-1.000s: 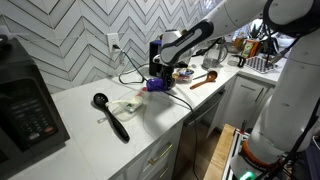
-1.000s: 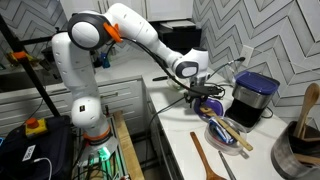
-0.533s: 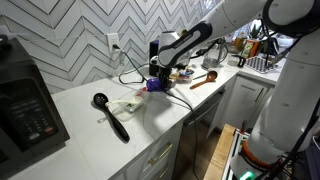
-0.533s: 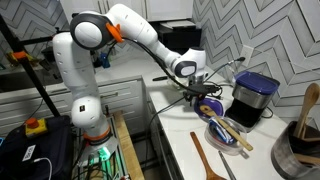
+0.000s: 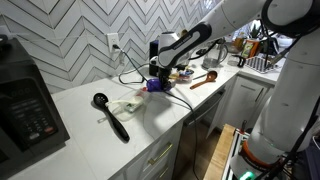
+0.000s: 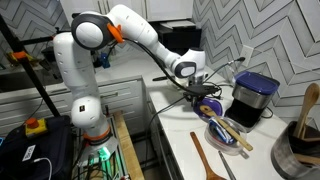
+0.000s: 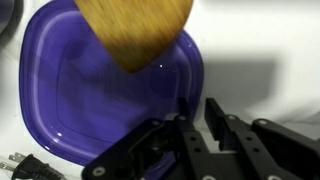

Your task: Put the dark blue lid on top of the coffee machine

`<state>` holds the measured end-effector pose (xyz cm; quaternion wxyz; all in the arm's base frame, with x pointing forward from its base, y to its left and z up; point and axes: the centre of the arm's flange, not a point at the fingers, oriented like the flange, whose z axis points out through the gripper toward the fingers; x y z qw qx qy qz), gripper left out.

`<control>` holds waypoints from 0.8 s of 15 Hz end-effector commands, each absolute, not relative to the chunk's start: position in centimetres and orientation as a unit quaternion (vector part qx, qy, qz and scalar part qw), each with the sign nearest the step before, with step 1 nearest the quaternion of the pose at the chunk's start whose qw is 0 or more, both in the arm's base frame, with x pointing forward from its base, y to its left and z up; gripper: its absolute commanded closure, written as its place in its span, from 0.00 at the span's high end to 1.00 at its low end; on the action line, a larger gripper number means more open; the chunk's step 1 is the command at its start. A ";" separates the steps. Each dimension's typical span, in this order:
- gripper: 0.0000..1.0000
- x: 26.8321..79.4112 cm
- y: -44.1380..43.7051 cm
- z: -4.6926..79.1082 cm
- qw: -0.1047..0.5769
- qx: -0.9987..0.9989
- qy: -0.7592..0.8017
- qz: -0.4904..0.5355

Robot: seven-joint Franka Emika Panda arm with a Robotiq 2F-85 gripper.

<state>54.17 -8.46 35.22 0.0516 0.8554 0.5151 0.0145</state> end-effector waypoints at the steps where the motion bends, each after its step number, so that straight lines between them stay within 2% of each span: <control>1: 0.53 53.9 -8.5 34.6 0.060 0.859 0.508 0.016; 2: 0.54 53.9 -8.4 34.6 0.059 0.859 0.508 0.016; 4: 0.42 54.0 -8.4 34.4 0.058 0.861 0.506 0.014; 6: 0.18 54.1 -8.5 34.0 0.056 0.863 0.502 0.011; 8: 0.01 54.1 -8.6 33.7 0.055 0.866 0.498 0.008; 12: 0.02 54.1 -8.8 34.7 0.056 0.879 0.474 -0.002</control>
